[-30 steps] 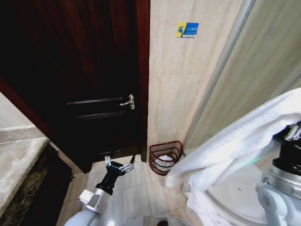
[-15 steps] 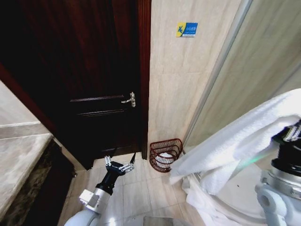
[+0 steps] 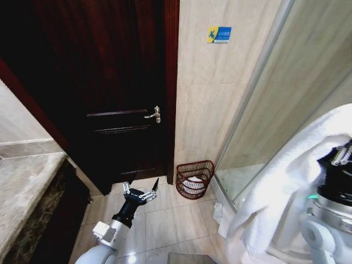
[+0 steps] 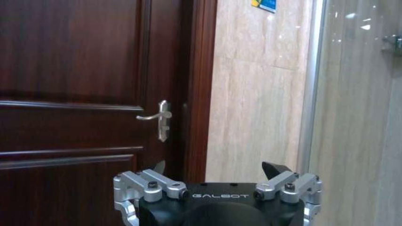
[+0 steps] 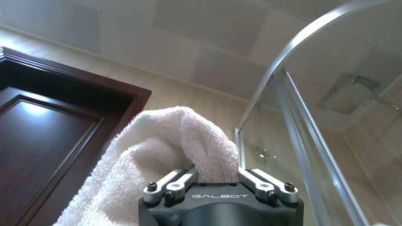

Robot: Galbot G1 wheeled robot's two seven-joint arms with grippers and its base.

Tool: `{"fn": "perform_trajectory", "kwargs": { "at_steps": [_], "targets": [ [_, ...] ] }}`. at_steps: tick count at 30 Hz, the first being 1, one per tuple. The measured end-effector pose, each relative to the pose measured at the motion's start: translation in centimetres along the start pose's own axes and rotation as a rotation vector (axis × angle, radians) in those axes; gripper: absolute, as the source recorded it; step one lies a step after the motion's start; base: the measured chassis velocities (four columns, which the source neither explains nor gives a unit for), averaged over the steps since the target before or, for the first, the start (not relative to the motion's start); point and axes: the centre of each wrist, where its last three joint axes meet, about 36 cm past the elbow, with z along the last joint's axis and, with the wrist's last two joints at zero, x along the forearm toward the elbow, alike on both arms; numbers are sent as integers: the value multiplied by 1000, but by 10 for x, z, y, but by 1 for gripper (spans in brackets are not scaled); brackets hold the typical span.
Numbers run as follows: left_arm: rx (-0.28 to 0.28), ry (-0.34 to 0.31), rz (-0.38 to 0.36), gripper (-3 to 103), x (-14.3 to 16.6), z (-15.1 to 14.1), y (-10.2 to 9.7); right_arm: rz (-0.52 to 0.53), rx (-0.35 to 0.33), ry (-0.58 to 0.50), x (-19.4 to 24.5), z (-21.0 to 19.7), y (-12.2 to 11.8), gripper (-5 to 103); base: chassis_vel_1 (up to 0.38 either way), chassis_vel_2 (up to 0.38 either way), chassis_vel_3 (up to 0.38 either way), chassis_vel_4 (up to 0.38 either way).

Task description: Discard the used towel into the hamper.

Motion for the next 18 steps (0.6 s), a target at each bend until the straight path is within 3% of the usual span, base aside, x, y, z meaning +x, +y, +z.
{"fn": "perform_trajectory", "kwargs": {
  "at_steps": [18],
  "targets": [
    [0, 0, 0, 100, 0, 0, 0, -44, 30, -29, -25, 6, -19, 8, 26, 13, 20, 28]
  ]
}}
